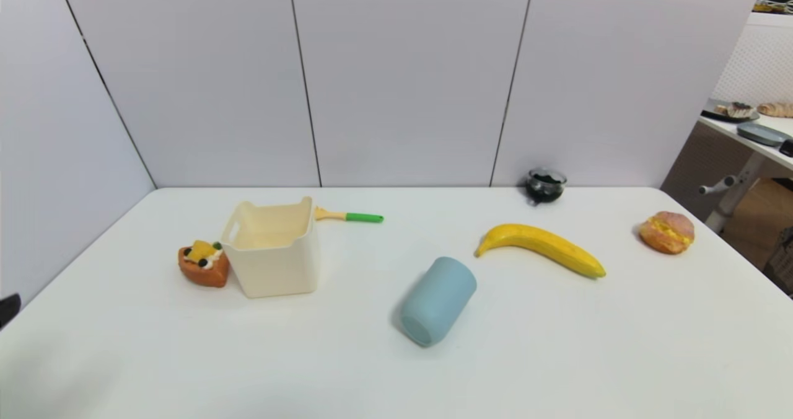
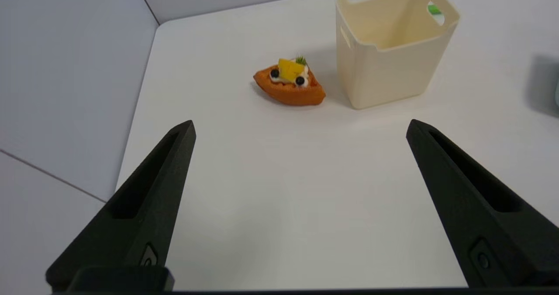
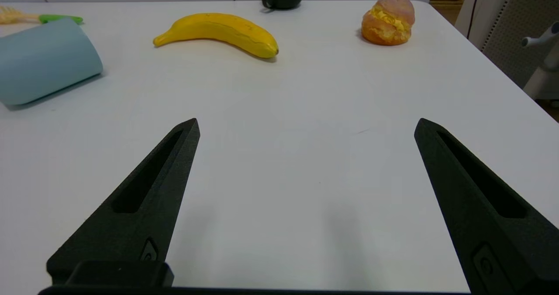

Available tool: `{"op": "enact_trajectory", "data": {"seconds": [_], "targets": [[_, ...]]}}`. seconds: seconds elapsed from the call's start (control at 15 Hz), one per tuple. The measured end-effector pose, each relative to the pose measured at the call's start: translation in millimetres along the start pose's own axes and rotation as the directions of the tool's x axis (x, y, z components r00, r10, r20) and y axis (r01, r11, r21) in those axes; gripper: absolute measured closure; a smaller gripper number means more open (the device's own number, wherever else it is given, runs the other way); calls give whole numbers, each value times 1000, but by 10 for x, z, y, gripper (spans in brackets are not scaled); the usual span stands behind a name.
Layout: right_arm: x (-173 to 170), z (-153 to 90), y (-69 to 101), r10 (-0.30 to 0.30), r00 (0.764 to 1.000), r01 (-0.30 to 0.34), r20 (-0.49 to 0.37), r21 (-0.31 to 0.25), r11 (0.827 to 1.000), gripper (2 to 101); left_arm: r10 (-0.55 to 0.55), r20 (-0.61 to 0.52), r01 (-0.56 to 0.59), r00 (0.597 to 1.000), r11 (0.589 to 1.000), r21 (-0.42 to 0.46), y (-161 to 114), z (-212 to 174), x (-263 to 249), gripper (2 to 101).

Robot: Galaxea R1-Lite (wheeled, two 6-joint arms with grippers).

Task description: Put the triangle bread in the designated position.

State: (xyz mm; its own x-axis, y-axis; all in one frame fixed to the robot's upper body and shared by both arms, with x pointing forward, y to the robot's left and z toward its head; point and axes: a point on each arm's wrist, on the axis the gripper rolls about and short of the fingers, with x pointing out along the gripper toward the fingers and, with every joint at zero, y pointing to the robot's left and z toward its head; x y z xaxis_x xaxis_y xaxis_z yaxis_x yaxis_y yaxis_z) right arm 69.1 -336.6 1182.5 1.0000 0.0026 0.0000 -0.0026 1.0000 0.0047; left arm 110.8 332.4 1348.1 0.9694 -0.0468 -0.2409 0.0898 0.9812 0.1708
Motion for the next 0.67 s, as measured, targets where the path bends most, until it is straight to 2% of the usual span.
{"op": "enact_trajectory", "data": {"seconds": [0.33,0.67], "targets": [[0,0,0,0,1000,0,0,0,1000,49,0,-6,0,1000,1000,-6,-183,-926,-89,54],[0,0,0,0,1000,0,0,0,1000,49,18,93,-18,996,1000,0,-285,-1465,-64,54]]}}
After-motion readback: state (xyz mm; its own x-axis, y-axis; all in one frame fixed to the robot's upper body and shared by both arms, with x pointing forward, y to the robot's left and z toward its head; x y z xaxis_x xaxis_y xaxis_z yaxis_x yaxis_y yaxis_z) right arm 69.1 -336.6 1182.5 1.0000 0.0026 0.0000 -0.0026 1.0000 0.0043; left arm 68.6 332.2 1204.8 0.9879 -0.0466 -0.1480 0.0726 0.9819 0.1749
